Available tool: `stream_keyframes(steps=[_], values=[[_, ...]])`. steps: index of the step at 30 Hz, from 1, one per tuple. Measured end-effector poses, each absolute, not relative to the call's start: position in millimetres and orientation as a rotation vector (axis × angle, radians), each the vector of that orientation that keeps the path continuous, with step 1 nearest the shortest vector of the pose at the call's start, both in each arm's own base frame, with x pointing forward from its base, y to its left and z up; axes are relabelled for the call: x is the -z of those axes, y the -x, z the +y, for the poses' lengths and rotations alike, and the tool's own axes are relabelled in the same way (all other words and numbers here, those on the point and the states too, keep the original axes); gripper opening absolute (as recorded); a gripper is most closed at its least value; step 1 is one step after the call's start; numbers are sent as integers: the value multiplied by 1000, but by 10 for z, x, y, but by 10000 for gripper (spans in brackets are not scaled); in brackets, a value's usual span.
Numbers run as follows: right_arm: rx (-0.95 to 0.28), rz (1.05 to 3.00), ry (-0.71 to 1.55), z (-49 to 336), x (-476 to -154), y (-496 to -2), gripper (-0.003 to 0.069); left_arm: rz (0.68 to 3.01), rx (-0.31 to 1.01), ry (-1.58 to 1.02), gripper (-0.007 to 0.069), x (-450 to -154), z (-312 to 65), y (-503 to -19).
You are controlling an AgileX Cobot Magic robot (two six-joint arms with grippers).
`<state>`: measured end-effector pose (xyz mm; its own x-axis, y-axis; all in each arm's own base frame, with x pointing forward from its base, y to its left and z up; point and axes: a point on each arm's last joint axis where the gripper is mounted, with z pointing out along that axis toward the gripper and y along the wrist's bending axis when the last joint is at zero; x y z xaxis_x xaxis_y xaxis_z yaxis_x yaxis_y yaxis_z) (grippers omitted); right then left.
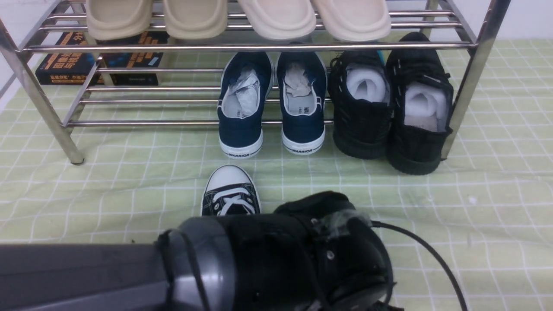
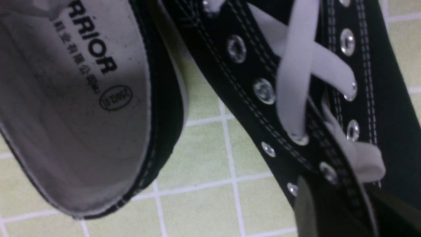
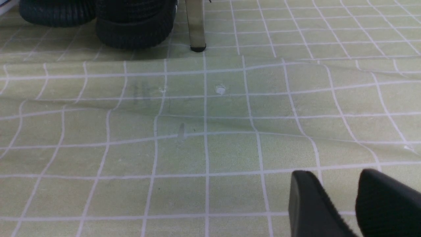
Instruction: Take the shoes off the shelf with your hand from the green coffee tablecloth.
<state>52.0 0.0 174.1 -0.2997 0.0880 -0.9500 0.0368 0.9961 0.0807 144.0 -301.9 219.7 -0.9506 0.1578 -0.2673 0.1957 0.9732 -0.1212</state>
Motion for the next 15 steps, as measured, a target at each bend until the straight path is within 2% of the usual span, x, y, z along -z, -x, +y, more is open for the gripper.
stream_keyframes(steps=[1,6,9,12,15], values=[[-50,1875,-90,0,-1741,-520,240,2858,212,-259,26,-2240,-3022,-1446],[-50,1875,-90,0,-1741,-520,240,2775,229,-267,21,-2590,-3038,-1512],[-49,1876,-88,0,-1741,-520,240,2680,195,-273,21,-2893,-3011,-1586],[-49,1876,-88,0,-1741,-520,240,2621,186,-277,21,-3007,-3003,-1628],[-49,1876,-88,0,-1741,-520,240,2621,186,-243,21,-3002,-2998,-1660]])
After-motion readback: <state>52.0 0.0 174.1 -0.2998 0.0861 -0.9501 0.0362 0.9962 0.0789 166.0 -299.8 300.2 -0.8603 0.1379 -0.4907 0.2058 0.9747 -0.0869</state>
